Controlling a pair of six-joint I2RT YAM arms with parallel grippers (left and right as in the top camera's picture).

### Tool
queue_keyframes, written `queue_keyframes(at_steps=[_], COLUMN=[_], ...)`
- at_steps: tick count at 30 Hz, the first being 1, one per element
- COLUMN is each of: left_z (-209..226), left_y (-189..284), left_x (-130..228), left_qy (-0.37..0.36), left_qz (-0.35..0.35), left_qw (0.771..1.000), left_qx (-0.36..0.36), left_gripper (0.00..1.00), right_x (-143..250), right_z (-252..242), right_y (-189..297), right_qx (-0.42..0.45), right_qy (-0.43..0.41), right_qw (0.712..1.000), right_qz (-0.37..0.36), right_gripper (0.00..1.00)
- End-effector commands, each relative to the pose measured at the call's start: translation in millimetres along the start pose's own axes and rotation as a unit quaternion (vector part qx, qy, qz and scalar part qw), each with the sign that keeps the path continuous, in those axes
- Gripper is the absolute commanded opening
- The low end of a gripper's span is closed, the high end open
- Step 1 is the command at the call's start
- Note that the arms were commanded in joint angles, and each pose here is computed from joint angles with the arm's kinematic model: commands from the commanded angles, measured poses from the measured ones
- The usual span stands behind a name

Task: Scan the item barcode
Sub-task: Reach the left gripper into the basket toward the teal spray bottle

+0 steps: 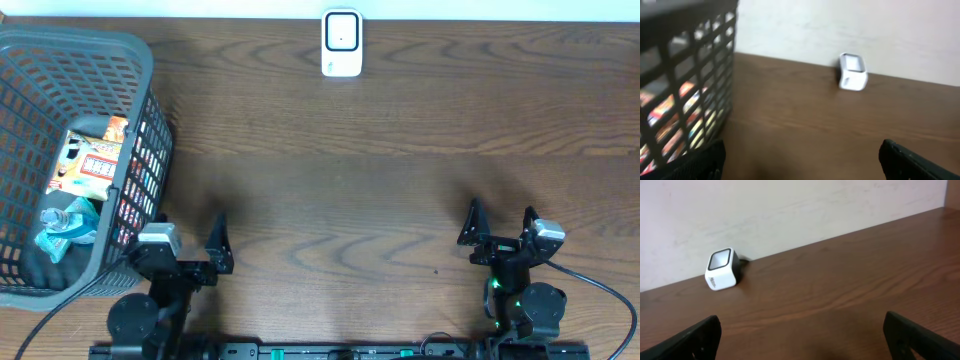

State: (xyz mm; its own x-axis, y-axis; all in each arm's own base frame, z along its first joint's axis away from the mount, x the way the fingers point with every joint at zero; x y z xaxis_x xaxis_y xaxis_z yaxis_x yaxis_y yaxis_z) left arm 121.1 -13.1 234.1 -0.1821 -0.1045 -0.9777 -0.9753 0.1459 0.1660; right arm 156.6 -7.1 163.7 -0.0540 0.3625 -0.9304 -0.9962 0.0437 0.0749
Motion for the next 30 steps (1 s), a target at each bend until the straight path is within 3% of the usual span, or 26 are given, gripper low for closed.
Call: queue_keyframes(at_steps=[1,12,18,22,30], left_z=[-11,-21,-22,-27,-32], left_y=[9,-12,-18,-20,-23], left_x=[-25,-77,-127,-162,-155], left_qy=[0.000,0.012,0.023,0.023,0.038], left_qz=[-0.015,0.058,0.126,0.129,0.175], left_qw=[0.999,0.995,0.991,0.990,0.980], left_qx=[0.047,0.077,0.048,0.055,0.087], left_gripper=[0.98,0.98,0.98,0.98,0.98], right_x=[0,0,0,0,0], right_z=[0,0,0,0,0], right_y=[0,0,0,0,0], right_qx=[0.003,0.003,0.003,0.003,0.003], right_qy=[0.004,0.004,0.004,0.004,0.004], right_qw=[1.000,1.000,1.000,1.000,1.000], right_qz=[-0.001,-0.001,-0.001,-0.001,-0.001], right_gripper=[0.99,0.99,0.99,0.99,0.99])
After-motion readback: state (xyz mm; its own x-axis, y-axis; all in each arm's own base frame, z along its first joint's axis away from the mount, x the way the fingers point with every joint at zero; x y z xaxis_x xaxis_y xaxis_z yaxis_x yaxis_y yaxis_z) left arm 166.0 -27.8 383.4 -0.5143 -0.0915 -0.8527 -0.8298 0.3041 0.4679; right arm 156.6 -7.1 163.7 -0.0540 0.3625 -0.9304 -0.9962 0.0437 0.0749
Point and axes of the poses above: each gripper's point midway between its finger pads, its own y axis back along the fingers, its own z axis along the line the jaws close on, x = y × z, the point moved 9 cm from there along y, back along the fingers, and after that the axes turned 5 degrees about -y, right-handed, at the moved point
